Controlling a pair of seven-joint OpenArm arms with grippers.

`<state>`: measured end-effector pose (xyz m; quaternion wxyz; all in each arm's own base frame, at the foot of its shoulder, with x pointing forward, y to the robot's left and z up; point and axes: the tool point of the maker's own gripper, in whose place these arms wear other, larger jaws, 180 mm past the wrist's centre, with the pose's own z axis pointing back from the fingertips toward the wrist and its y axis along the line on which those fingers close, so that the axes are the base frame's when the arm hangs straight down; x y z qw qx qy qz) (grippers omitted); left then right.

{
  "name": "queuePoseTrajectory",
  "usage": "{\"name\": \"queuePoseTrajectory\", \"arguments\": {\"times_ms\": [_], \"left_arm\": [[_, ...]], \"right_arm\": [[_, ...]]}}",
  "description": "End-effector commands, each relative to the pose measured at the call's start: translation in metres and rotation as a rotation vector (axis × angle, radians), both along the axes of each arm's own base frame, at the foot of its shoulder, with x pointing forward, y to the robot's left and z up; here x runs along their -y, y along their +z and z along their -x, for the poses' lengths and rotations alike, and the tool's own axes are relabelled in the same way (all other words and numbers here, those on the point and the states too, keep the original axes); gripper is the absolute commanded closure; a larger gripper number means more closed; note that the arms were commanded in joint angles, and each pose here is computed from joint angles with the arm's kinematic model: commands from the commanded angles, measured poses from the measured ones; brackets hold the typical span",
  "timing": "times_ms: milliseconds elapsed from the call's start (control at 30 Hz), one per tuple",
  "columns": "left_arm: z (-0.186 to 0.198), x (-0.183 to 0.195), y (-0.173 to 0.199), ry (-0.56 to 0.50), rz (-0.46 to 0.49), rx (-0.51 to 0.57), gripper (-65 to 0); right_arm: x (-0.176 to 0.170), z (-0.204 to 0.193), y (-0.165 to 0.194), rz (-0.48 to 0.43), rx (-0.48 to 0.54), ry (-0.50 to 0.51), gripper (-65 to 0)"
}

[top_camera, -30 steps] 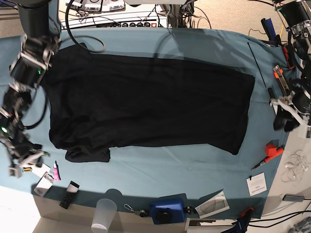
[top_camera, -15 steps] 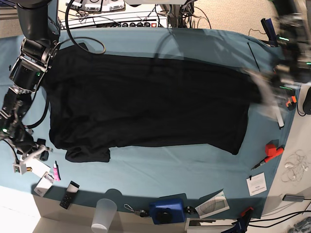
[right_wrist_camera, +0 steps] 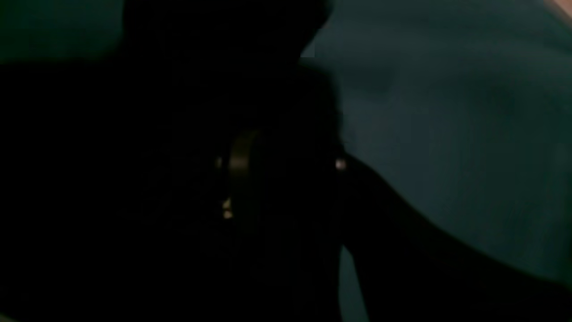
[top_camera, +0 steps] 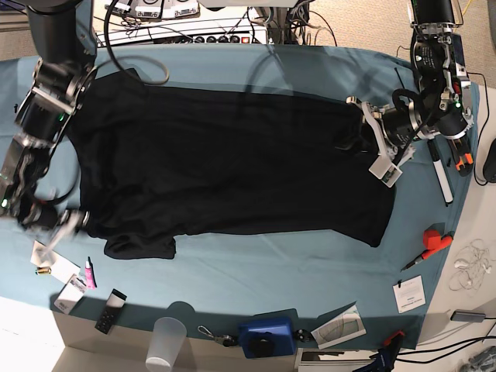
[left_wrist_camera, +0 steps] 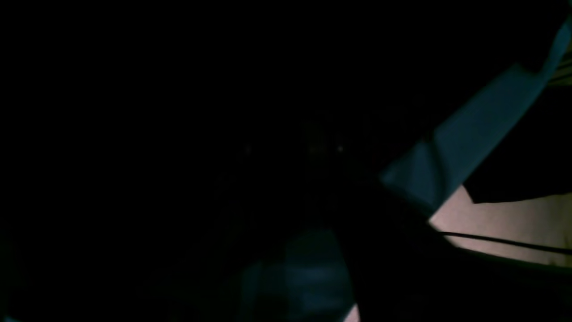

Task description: Layout the t-shirt on the table in an organized manner, then fold the t-shirt properly

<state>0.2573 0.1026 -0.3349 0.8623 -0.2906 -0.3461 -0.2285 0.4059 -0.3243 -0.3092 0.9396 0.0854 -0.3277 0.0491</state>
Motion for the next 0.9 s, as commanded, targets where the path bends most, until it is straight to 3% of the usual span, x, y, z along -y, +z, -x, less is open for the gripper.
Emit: {"name": "queuePoseTrajectory", "arguments": {"times_ms": [0,133,333,533,700,867], "left_arm": [[-0.007,-0.001,0.013,0.003,0.017,0.047,-13.8],[-0.007,-0.001,0.013,0.003,0.019,0.048,-13.8],[-0.012,0.0,0.019,0.015,0.041,0.076,-13.8],[-0.012,0.0,0.019,0.015,0.041,0.078,-13.8],[-0.013,0.0,0.02,0.014,0.041,0.079,-13.8],[-0.014,0.001,0.022,0.021,0.051,0.091,-13.8]], "right_arm": [[0.01,-0.013,0.023,0.006,0.103,-0.023,-20.6],[0.03,0.002,-0.006,0.071,0.072,-0.134,-20.6],[0.015,0.044,-0.064,0.055,-0.05,-0.098,-20.6],[0.008,0.101,-0.107,0.052,-0.265,-0.053,-20.5],[-0.006,0.144,-0.123,-0.035,-0.341,0.004,-20.5],[-0.011,0.162,-0.111,0.012,-0.305,0.055,-20.5]]}}
